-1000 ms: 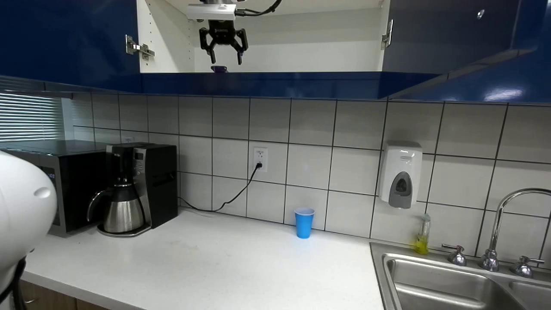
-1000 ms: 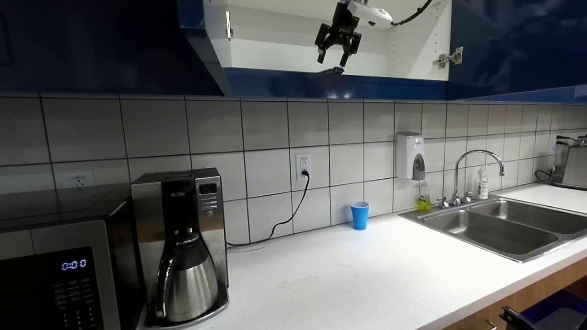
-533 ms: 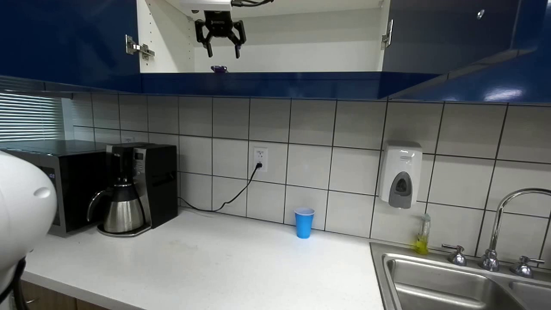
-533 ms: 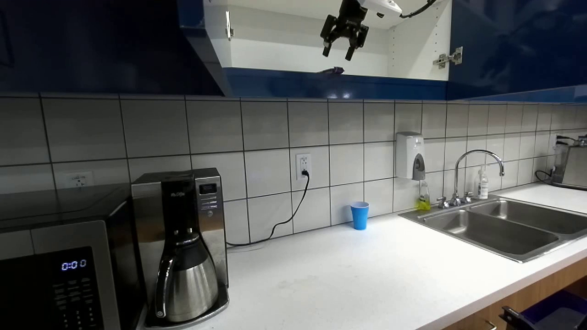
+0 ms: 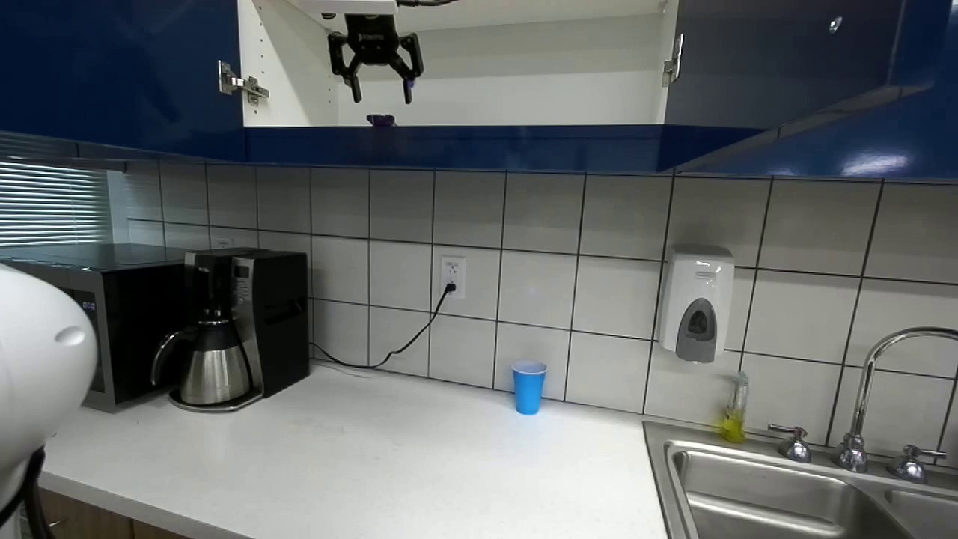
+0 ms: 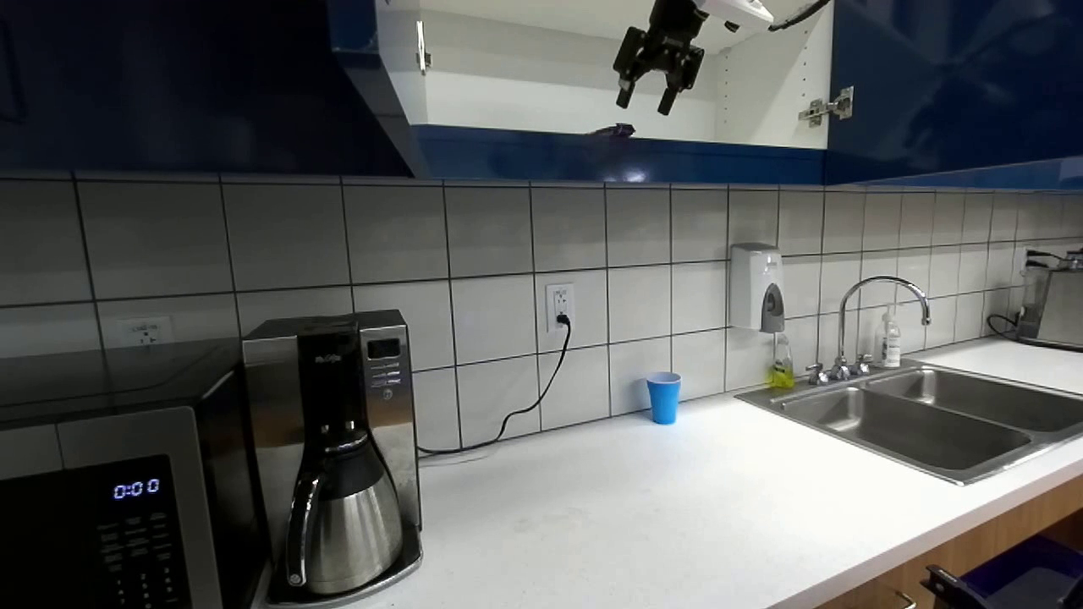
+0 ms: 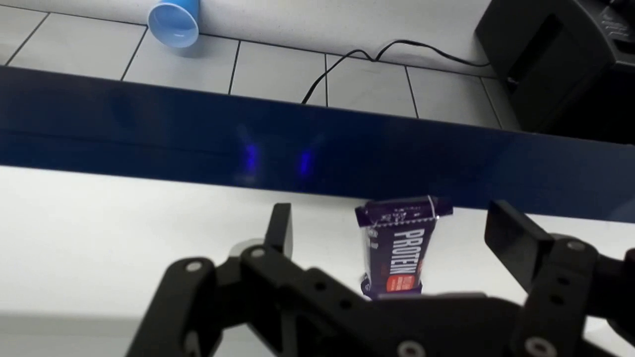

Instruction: Put the packet in the top cabinet

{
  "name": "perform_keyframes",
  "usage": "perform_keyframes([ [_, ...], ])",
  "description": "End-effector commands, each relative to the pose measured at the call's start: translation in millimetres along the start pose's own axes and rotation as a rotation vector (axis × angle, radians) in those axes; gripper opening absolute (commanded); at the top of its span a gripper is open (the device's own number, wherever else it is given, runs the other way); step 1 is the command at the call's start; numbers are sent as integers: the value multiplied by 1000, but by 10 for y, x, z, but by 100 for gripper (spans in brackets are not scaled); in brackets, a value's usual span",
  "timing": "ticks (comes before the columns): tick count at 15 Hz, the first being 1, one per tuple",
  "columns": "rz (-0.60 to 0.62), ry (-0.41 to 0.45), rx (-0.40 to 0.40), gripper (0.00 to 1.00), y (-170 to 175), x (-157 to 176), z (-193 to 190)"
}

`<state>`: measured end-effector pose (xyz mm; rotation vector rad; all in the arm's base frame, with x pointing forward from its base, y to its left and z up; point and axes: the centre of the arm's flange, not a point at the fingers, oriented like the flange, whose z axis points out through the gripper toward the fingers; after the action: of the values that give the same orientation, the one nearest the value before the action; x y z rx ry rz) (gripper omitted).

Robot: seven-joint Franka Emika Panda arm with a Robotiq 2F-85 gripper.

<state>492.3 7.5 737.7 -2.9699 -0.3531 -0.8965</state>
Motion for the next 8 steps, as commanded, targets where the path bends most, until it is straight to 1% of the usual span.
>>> perform_keyframes([
  [1, -40, 16, -2, 100, 22, -520, -40],
  [5, -71, -19, 19, 100, 56, -949, 71],
  [8, -93, -72, 42, 100, 67, -1330, 264],
])
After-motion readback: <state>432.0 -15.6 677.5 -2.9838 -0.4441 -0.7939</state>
